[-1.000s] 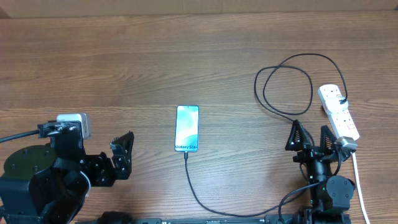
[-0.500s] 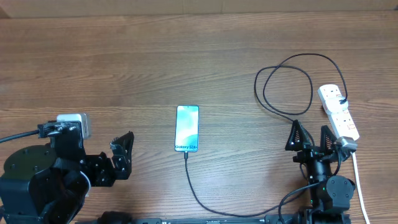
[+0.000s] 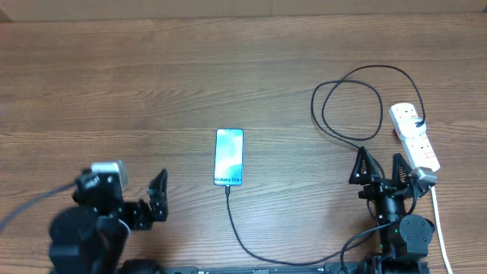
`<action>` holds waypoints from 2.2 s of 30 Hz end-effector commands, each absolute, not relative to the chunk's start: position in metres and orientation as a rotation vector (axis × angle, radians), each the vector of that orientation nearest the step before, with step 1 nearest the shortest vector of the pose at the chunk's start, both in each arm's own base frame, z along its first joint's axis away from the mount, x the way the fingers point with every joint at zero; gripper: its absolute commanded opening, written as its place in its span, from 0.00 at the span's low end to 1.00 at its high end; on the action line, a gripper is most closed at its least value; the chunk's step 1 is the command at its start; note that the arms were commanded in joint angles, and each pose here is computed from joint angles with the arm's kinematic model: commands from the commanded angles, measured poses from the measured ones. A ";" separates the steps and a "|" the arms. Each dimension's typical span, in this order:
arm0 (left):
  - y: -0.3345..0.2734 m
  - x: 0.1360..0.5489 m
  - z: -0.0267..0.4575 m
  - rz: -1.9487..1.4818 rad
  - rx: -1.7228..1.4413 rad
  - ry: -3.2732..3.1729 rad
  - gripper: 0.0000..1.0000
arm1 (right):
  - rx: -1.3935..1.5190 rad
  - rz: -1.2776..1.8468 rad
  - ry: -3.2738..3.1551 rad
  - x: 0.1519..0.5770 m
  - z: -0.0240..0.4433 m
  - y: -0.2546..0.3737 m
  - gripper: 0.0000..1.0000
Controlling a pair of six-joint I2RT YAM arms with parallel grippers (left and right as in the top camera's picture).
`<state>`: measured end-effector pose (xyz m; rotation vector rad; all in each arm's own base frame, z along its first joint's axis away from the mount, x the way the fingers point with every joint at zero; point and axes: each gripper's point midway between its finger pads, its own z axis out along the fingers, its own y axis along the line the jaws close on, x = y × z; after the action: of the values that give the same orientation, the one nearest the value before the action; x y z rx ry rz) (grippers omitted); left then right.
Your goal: Plug charger to phone and switch on socket
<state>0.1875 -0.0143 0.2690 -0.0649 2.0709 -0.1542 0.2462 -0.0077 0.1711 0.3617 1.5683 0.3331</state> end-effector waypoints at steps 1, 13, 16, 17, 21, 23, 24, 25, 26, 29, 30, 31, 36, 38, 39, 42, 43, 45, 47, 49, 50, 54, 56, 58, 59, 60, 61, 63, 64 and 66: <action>-0.018 0.193 0.233 -0.184 -0.025 1.939 0.99 | 0.356 0.325 1.562 0.246 0.170 -0.008 1.00; -0.005 0.245 0.165 -0.038 0.087 1.613 0.99 | 0.356 0.325 1.562 0.246 0.170 -0.008 1.00; 0.009 0.246 0.158 0.020 0.014 1.639 1.00 | 0.356 0.325 1.562 0.246 0.170 -0.008 1.00; 0.015 0.246 0.157 0.033 -0.028 1.644 1.00 | 0.356 0.325 1.562 0.246 0.170 -0.008 1.00; 0.027 0.245 0.156 0.032 -0.152 1.641 1.00 | 0.356 0.325 1.562 0.246 0.170 -0.008 1.00; 0.028 0.245 0.156 0.038 -0.151 1.641 1.00 | 0.356 0.325 1.562 0.246 0.170 -0.008 1.00; 0.027 0.245 0.156 0.048 -0.133 1.643 1.00 | 0.356 0.325 1.562 0.246 0.170 -0.008 1.00; 0.027 0.245 0.155 0.058 -0.115 1.645 1.00 | 0.356 0.325 1.562 0.246 0.170 -0.008 1.00; 0.025 0.245 0.155 0.074 -0.089 1.647 1.00 | 0.356 0.325 1.562 0.246 0.170 -0.008 1.00; 0.022 0.245 0.156 0.098 -0.041 1.647 1.00 | 0.356 0.325 1.562 0.246 0.170 -0.008 1.00; 0.022 0.245 0.156 0.096 -0.041 1.647 1.00 | 0.356 0.325 1.562 0.246 0.170 -0.008 1.00; 0.022 0.245 0.156 0.096 -0.041 1.647 0.99 | 0.356 0.325 1.562 0.246 0.170 -0.008 1.00; 0.022 0.245 0.156 0.096 -0.041 1.647 1.00 | 0.356 0.325 1.562 0.246 0.170 -0.008 1.00; 0.022 0.245 0.156 0.096 -0.040 1.648 1.00 | 0.356 0.325 1.562 0.246 0.170 -0.008 1.00; 0.022 0.245 0.156 0.096 -0.041 1.648 1.00 | 0.356 0.325 1.562 0.246 0.170 -0.008 1.00; 0.022 0.245 0.156 0.096 -0.041 1.648 1.00 | 0.356 0.325 1.562 0.246 0.170 -0.008 1.00; 0.022 0.245 0.156 0.096 -0.041 1.648 1.00 | 0.356 0.325 1.562 0.246 0.170 -0.008 1.00; 0.022 0.245 0.156 0.096 -0.041 1.648 1.00 | 0.356 0.325 1.562 0.246 0.170 -0.008 1.00; 0.022 0.245 0.156 0.096 -0.041 1.648 1.00 | 0.356 0.325 1.562 0.246 0.170 -0.008 1.00; 0.022 0.245 0.156 0.096 -0.041 1.648 1.00 | 0.356 0.325 1.562 0.246 0.170 -0.008 1.00; 0.022 0.245 0.156 0.096 -0.041 1.648 0.99 | 0.356 0.325 1.562 0.246 0.170 -0.008 1.00; 0.022 0.245 0.156 0.096 -0.041 1.648 1.00 | 0.354 0.327 1.562 0.246 0.170 -0.007 1.00; 0.022 0.245 0.156 0.096 -0.041 1.648 1.00 | 0.341 0.299 1.566 0.246 0.170 -0.009 1.00; 0.022 0.245 0.156 0.096 -0.041 1.648 1.00 | 0.289 0.254 1.574 0.246 0.170 -0.008 1.00; 0.022 0.245 0.156 0.096 -0.041 1.648 1.00 | 0.248 0.219 1.579 0.246 0.170 -0.007 1.00; 0.022 0.245 0.156 0.096 -0.041 1.648 1.00 | 0.199 0.173 1.585 0.246 0.170 -0.007 1.00; 0.022 0.245 0.156 0.096 -0.041 1.648 1.00 | 0.182 0.157 1.587 0.246 0.170 -0.007 1.00; 0.022 0.245 0.156 0.096 -0.041 1.648 1.00 | 0.119 0.094 1.591 0.246 0.170 -0.007 1.00; 0.022 0.245 0.156 0.096 -0.041 1.648 0.99 | 0.103 0.079 1.592 0.246 0.170 -0.007 1.00; 0.022 0.245 0.156 0.096 -0.041 1.648 1.00 | 0.082 0.056 1.593 0.246 0.170 -0.007 1.00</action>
<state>0.2453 0.0211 0.1564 -0.0458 1.6541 0.0803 0.2462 -0.0078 0.1713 0.1648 1.5919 0.1380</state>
